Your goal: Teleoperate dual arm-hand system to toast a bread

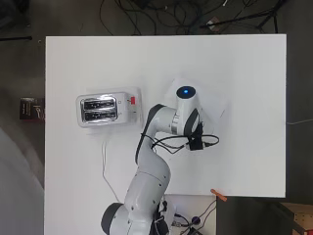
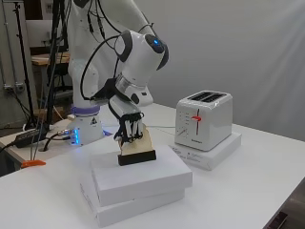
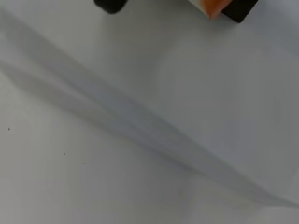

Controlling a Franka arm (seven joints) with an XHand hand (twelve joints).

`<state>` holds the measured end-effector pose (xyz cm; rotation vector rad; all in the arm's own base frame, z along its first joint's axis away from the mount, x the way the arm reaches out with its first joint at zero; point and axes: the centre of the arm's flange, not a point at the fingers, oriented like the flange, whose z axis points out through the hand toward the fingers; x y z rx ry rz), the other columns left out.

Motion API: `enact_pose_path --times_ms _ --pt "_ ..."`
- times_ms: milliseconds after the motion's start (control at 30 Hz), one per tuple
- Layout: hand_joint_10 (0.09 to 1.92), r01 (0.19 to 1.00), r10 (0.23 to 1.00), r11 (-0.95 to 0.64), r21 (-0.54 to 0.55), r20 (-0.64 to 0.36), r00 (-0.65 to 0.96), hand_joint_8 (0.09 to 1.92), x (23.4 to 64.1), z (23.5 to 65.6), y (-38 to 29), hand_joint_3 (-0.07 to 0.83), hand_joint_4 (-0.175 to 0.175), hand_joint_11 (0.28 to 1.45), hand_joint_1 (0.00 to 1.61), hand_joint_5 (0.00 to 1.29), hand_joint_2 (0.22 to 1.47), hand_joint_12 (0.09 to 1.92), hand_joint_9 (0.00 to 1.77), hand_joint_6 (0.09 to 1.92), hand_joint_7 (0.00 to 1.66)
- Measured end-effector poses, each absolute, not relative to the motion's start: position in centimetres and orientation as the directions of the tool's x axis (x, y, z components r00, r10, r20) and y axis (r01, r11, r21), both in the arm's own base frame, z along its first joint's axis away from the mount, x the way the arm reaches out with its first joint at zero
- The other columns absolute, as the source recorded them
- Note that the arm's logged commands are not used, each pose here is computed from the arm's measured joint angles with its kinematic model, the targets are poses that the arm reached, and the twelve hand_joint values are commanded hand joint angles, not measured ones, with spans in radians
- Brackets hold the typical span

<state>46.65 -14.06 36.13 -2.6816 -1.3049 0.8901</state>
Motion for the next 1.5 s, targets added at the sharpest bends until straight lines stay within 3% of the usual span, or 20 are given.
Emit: enact_pose_path --times_ms 33,67,100,167,300,367,433,500,533,600,667,733,800,867,900,967,1167,1367,1400,1500 --pt "0.09 0.708 0.725 -0.658 -0.256 -0.472 0.502 0.42 46.3 36.3 -14.6 0.000 0.049 0.64 1.02 0.73 1.21 0.70 1.47 1.31 1.21" --pt "0.09 0.698 0.713 -0.673 -0.243 -0.463 0.527 0.25 45.9 36.7 -15.4 -0.001 0.111 0.65 0.95 0.73 1.23 0.66 1.47 1.34 1.26" --pt "0.09 0.673 0.685 -0.706 -0.220 -0.455 0.569 0.14 45.1 37.7 -17.1 0.002 0.144 0.66 0.91 0.71 1.25 0.62 1.45 1.38 1.27" --pt "0.09 0.593 0.601 -0.785 -0.178 -0.448 0.662 0.09 42.8 39.8 -21.6 0.002 0.169 0.67 0.86 0.67 1.28 0.56 1.42 1.44 1.28" --pt "0.09 0.412 0.455 -0.891 -0.192 -0.390 0.801 0.09 37.1 40.5 -30.7 -0.001 0.175 0.72 0.84 0.65 1.30 0.34 1.38 1.47 1.28" --pt "0.09 0.385 0.447 -0.893 -0.234 -0.355 0.821 0.09 36.4 39.4 -32.1 0.000 0.174 0.75 0.84 0.65 1.30 0.22 1.37 1.47 1.27" --pt "0.09 0.444 0.517 -0.852 -0.276 -0.310 0.798 0.09 38.9 38.3 -29.7 0.000 0.174 0.77 0.85 0.66 1.29 0.14 1.36 1.46 1.27" --pt "0.09 0.574 0.644 -0.762 -0.300 -0.251 0.723 0.64 43.4 38.4 -23.3 0.001 -0.051 0.78 1.09 0.66 1.23 0.09 1.34 1.38 1.12" --pt "0.09 0.643 0.708 -0.704 -0.300 -0.225 0.670 0.85 45.5 39.0 -19.2 0.002 -0.111 0.78 1.15 0.65 1.22 0.09 1.33 1.38 1.06" --pt "0.09 0.778 0.824 -0.566 -0.273 -0.178 0.538 1.03 48.6 41.6 -9.7 0.000 -0.161 0.79 1.20 0.65 1.21 0.09 1.35 1.35 1.01" --pt "0.09 0.877 0.904 -0.426 -0.223 -0.137 0.405 1.07 49.4 45.2 -0.9 -0.001 -0.173 0.80 1.22 0.65 1.20 0.09 1.37 1.33 1.01" --pt "0.09 0.938 0.953 -0.301 -0.170 -0.100 0.287 0.64 48.5 48.8 6.3 0.000 0.053 0.83 1.00 0.69 1.24 0.09 1.40 1.37 1.12" --pt "0.09 0.969 0.974 -0.222 -0.111 -0.064 0.216 0.31 46.9 52.5 10.3 0.001 0.145 0.85 0.91 0.71 1.25 0.09 1.43 1.37 1.24" --pt "0.09 0.978 0.980 -0.200 -0.066 -0.020 0.199 0.78 45.5 55.8 11.2 0.001 -0.059 0.85 1.11 0.69 1.21 0.09 1.43 1.29 1.11" --pt "0.09 0.978 0.979 -0.203 -0.053 0.003 0.204 0.92 45.1 57.1 11.0 0.003 -0.116 0.84 1.17 0.68 1.20 0.09 1.42 1.29 1.07" --pt "0.09 0.978 0.977 -0.203 -0.057 0.047 0.206 1.04 44.8 58.0 10.6 0.003 -0.162 0.83 1.21 0.66 1.20 0.09 1.41 1.30 1.03" --pt "0.09 0.973 0.962 -0.220 -0.069 0.147 0.228 1.01 43.7 56.4 13.0 0.000 -0.164 0.76 1.22 0.65 1.20 0.09 1.32 1.39 1.02" --pt "0.09 0.966 0.932 -0.259 -0.019 0.256 0.255 1.00 43.5 53.5 14.3 -0.001 -0.148 0.87 1.22 0.71 1.18 0.09 1.43 1.28 1.04" --pt "0.09 0.968 0.931 -0.250 -0.002 0.274 0.241 1.03 43.7 52.9 14.5 0.004 -0.158 0.87 1.23 0.75 1.16 0.17 1.45 1.20 1.05" --pt "0.32 0.982 0.941 -0.186 0.033 0.294 0.168 1.11 44.8 51.3 15.1 -0.001 -0.173 0.70 1.24 0.77 1.17 0.73 1.40 1.12 1.03"
